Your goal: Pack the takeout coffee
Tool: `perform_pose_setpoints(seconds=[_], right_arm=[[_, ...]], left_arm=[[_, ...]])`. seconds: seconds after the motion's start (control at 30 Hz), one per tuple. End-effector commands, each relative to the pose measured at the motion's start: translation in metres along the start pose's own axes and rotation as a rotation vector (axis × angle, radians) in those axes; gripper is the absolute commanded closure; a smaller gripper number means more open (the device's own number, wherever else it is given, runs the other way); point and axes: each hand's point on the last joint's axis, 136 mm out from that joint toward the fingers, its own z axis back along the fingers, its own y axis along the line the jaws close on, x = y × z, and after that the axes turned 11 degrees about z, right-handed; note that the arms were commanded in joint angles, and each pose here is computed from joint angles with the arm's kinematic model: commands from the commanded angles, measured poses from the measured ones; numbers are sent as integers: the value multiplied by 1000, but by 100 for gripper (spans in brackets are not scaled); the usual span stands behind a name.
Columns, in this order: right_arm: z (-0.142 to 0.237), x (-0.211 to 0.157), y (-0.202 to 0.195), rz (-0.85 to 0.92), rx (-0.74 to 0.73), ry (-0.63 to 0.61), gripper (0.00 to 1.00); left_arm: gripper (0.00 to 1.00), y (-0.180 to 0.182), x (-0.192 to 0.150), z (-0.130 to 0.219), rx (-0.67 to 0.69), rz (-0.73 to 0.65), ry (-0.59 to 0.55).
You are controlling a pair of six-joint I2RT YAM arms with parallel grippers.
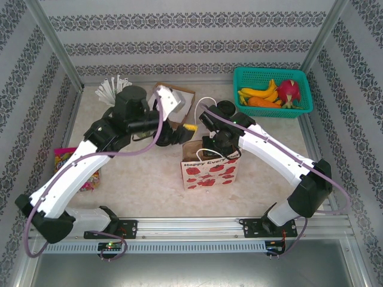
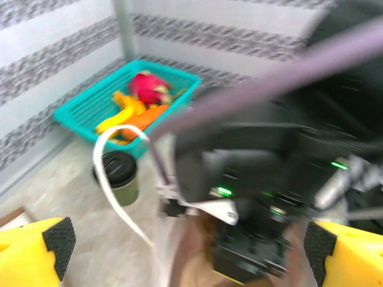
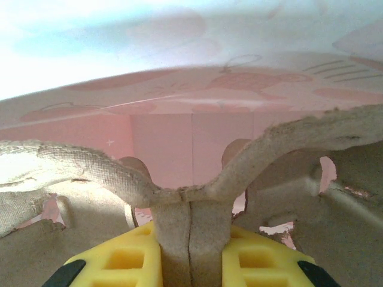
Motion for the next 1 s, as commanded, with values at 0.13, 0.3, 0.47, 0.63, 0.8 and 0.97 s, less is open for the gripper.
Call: perform_pose_setpoints(seconds=[0.13,0.3,0.47,0.63,0.8,0.97], right_arm=[[-7,-6,-2,39,-12,23,83],[-8,-3,1,49,-2,23,83],[-7,-7,-3,27,-1,19,84],[-3,-5,-3,36,36,-28,84],[-5,-4,0,51,52,-23,84],[-14,-7,-15,-21,-13,10,84]], left_arm=[[10,56,2,-49,148,220,79],[21,62,-3,-75,108,257,119],[32,74,0,-86,87,303,102],[41,66,-6,-96,-58,322,135],[67,48,-9,-111,-217,335,177],[100,52,0,-110,-184,378,154]])
